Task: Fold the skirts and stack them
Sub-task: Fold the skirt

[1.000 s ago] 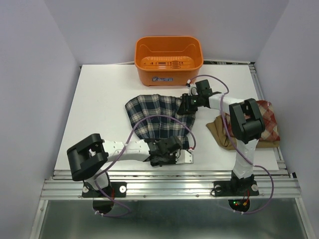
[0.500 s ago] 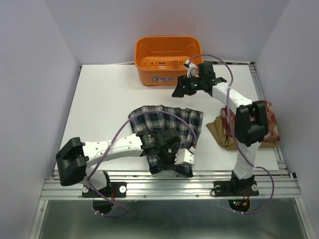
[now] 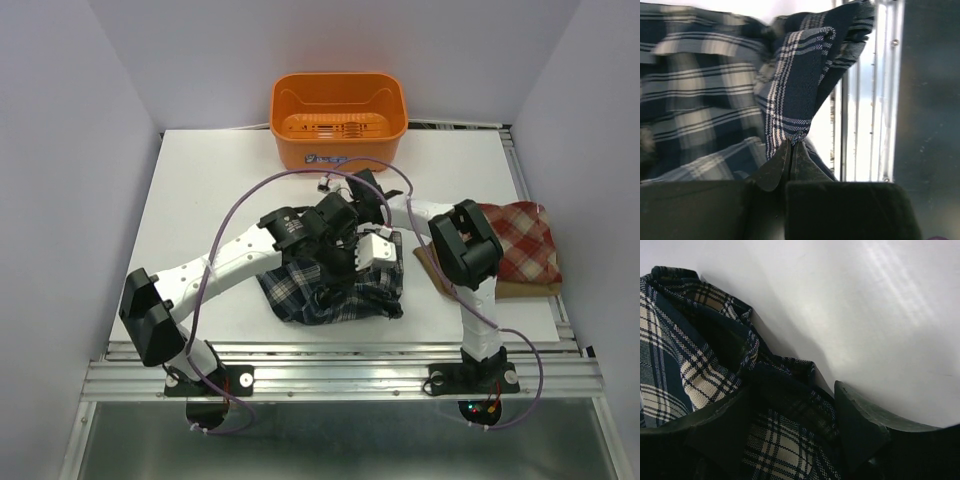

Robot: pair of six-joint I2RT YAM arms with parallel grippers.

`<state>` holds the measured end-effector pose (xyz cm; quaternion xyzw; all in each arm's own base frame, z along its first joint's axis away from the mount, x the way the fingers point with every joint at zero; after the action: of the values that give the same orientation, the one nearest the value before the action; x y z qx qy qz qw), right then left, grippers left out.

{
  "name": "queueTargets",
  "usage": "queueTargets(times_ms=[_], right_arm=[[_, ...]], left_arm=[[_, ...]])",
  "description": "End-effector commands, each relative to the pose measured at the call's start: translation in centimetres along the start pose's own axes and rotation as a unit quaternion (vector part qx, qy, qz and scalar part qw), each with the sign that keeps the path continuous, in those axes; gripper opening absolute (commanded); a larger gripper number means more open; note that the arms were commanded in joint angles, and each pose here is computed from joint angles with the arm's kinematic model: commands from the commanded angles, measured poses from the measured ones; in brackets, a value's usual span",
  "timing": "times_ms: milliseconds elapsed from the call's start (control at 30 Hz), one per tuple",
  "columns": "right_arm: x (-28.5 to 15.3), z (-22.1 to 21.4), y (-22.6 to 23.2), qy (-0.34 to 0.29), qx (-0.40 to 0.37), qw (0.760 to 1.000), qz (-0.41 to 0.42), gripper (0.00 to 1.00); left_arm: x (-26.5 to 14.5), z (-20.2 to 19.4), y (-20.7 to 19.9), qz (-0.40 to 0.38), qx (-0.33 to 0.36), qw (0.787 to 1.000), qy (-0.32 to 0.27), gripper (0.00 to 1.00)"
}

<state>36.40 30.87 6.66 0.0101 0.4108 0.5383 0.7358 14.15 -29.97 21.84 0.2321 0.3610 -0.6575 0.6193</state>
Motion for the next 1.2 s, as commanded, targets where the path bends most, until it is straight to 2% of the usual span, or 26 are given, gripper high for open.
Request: queueTargets(times_ms=[0, 167, 400, 467, 633, 733, 900, 1000, 1167], right_arm=[[1.2, -4.2, 2.8, 0.054, 0.010, 0.998, 0.032, 0.70], [0.4, -5.1, 4.6, 0.056, 0.024, 0.997, 0.053, 0.68], [-0.9, -5.4, 6.7, 0.058, 0.039, 0.995, 0.073, 0.66], [-1.3, -4.7, 7.0, 0.058, 0.037, 0.995, 0.075, 0.68], [-2.5, 1.4, 7.1, 0.005, -0.004, 0.999, 0.039, 0.73], [-3.7, 5.2, 5.8, -0.036, -0.010, 0.999, 0.018, 0.75], [-5.0, 8.6, 1.9, -0.074, 0.018, 0.997, -0.006, 0.74], [-4.1, 8.4, -0.2, -0.067, 0.027, 0.997, -0.012, 0.71], [-1.2, 4.5, -1.7, -0.021, 0.074, 0.997, 0.014, 0.69]], left_arm=[[-2.0, 1.0, 1.4, 0.030, 0.019, 0.999, -0.008, 0.00], [-2.8, 0.4, 4.6, 0.073, 0.023, 0.997, -0.003, 0.00], [-3.4, -0.8, 6.6, 0.098, 0.021, 0.995, 0.000, 0.00], [-3.3, -1.0, 6.5, 0.095, 0.025, 0.995, -0.002, 0.00], [-3.1, -1.3, 5.7, 0.077, 0.025, 0.997, -0.005, 0.00], [-3.1, -1.6, 5.3, 0.069, 0.024, 0.997, -0.004, 0.00], [-3.3, -1.8, 5.0, 0.068, 0.025, 0.997, -0.006, 0.00], [-3.5, -1.6, 5.0, 0.070, 0.024, 0.997, -0.010, 0.00], [-3.7, -0.9, 5.4, 0.071, 0.025, 0.997, -0.016, 0.00]])
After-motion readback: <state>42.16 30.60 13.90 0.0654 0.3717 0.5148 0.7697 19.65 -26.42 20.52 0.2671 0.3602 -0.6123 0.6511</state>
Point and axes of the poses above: each gripper's point midway between its finger pads, its own x axis out along the fingers, its own y axis along the line the jaws close on, z = x × y, the point moved 4 cm from there along -x, back along the fingers, and after that the axes turned 6 degrees about -x, right-handed, at the moved point
